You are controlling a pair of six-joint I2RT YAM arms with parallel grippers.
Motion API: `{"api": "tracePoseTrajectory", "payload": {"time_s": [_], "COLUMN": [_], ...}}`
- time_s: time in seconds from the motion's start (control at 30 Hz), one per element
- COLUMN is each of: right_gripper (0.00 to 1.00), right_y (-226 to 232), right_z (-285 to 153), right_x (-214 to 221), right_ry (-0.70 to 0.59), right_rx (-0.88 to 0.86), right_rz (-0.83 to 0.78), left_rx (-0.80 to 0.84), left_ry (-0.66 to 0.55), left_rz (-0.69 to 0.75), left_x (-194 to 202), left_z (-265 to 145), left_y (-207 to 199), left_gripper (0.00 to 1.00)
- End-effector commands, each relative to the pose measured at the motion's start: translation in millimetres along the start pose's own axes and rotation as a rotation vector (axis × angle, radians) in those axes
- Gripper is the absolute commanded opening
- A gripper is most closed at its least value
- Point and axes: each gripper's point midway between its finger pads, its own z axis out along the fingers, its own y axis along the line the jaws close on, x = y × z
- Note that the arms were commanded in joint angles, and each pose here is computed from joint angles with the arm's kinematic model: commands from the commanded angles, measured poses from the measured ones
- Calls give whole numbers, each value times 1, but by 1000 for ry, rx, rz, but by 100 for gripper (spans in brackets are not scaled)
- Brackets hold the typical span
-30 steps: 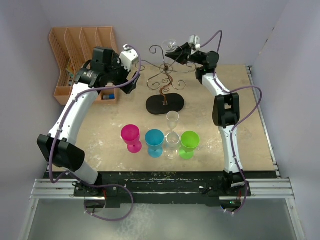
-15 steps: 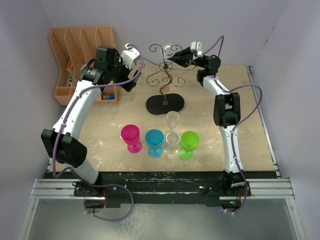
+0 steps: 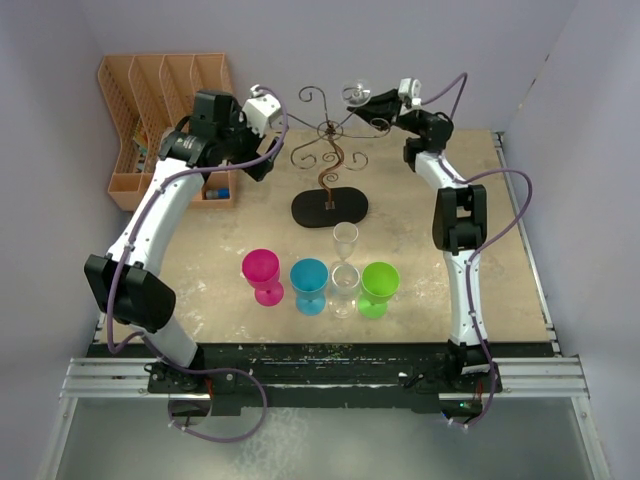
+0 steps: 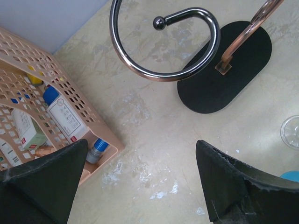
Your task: Place the wine glass upside down on the wine glass rack
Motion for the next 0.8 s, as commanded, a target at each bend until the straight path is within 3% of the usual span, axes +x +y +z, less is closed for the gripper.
{"api": "tracePoseTrajectory", "payload": {"time_s": [0.0, 0.37, 0.67, 0.77], "right_gripper": [0, 0, 0, 15], "right_y": [-18, -17, -7, -4], "right_z": [8, 19, 27, 26], "right_x": [-31, -8, -2, -2], "right_ry": [-75, -39, -34, -34], "right_rx": [70, 82, 53, 51], "right_rz": [-69, -3, 8, 6], "left_rx": [-27, 102, 39, 33], "left_ry": [-75, -114, -58, -50], "left_rz": [14, 35, 23, 20], "left_x": [-24, -23, 1, 6], "left_z": [-7, -25, -42, -51], "left_y": [11, -19, -17, -20], "left_gripper": [100, 100, 100, 100]}}
